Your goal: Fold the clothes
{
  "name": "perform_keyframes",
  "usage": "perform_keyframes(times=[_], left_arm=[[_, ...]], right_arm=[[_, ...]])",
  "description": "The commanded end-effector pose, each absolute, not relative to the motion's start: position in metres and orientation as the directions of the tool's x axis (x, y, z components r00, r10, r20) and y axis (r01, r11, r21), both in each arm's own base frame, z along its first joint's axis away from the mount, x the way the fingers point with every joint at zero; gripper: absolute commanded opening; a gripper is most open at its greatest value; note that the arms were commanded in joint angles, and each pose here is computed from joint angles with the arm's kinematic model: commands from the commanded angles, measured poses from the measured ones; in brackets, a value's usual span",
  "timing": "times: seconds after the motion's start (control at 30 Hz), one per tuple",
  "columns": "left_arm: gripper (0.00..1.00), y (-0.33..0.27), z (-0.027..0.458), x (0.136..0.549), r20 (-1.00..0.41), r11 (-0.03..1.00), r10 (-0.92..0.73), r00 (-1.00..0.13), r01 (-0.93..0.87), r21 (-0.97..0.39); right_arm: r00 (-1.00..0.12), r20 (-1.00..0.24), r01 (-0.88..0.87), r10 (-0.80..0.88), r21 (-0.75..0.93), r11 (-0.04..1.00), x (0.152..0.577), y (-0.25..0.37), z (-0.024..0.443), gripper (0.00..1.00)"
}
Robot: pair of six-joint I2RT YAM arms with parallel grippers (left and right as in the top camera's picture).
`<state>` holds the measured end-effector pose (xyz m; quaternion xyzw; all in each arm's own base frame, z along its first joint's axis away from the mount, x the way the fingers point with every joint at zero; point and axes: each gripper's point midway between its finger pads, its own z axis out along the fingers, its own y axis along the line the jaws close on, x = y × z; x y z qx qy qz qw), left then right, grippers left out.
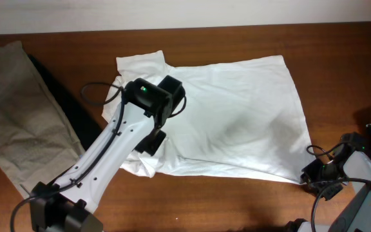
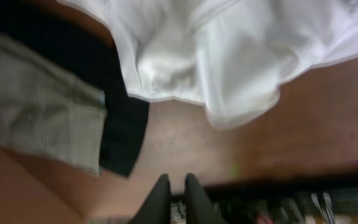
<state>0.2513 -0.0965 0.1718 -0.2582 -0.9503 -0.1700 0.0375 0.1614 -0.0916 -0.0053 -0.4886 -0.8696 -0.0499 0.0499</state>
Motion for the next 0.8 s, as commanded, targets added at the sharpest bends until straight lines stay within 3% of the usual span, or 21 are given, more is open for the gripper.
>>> perform_keyframes(times=[0.0,0.03,0.07,0.1,0.13,0.2,0.27,0.3,0.33,0.4,0.47,0.57,0.67,0.77], left_arm=[[0.12,-0.087,0.177,0.242,0.177,0.857,0.39,-0.904,0.426,0.289],[0.12,-0.086,0.177,0.241,0.175,0.872,0.365,-0.914,0.402,0.278],[0.22,-0.088,0.176,0.24,0.174,0.883,0.354,-0.919,0.39,0.261],[0.41,-0.09,0.175,0.242,0.161,0.898,0.334,-0.929,0.365,0.244],[0.47,-0.089,0.174,0.246,0.138,0.914,0.295,-0.946,0.321,0.248],[0.52,-0.092,0.17,0.255,0.097,0.949,0.235,-0.967,0.25,0.193],[0.61,-0.091,0.164,0.265,0.07,0.97,0.19,-0.979,0.198,0.144],[0.64,-0.082,0.16,0.275,0.043,0.978,0.15,-0.988,0.155,0.138],[0.67,-0.074,0.152,0.289,0.007,0.989,0.096,-0.995,0.096,0.111],[0.63,-0.049,0.136,0.318,-0.063,0.997,-0.019,-0.998,-0.024,0.071],[0.56,-0.036,0.11,0.355,-0.111,0.992,-0.121,-0.986,-0.115,-0.06],[0.61,-0.028,0.048,0.384,-0.065,0.995,-0.071,-0.995,-0.066,-0.079],[0.6,-0.028,0.003,0.386,0.003,0.995,-0.071,-0.997,-0.071,-0.074],[0.41,-0.025,-0.026,0.388,0.037,0.994,-0.079,-0.996,-0.081,-0.072]], right_arm=[[-0.512,0.118,0.857,0.851,0.003,0.515,0.157,-0.097,-0.009,0.34],[-0.514,0.101,0.857,0.852,0.011,0.516,0.161,-0.1,-0.009,0.34],[-0.521,0.076,0.853,0.85,0.023,0.521,0.167,-0.104,-0.008,0.34],[-0.522,0.049,0.853,0.851,0.035,0.521,0.174,-0.109,-0.006,0.34],[-0.52,0.002,0.853,0.854,0.056,0.519,0.188,-0.119,0.0,0.34],[-0.452,-0.075,0.882,0.889,0.115,0.458,0.212,-0.144,0.02,0.34],[-0.4,-0.077,0.901,0.913,0.15,0.407,0.214,-0.157,0.031,0.33],[-0.347,-0.058,0.921,0.936,0.169,0.352,0.208,-0.164,0.033,0.36],[-0.314,-0.021,0.92,0.949,0.243,0.309,0.211,-0.163,0.036,0.52],[-0.389,-0.016,0.829,0.921,0.431,0.357,0.231,-0.158,0.05,0.58],[-0.511,-0.056,0.69,0.858,0.568,0.448,0.253,-0.141,0.064,0.58],[-0.588,-0.082,0.633,0.804,0.572,0.521,0.261,-0.126,0.065,0.58],[-0.64,-0.1,0.591,0.762,0.57,0.571,0.266,-0.115,0.065,0.57],[-0.662,-0.115,0.568,0.74,0.567,0.596,0.268,-0.112,0.066,0.57]])
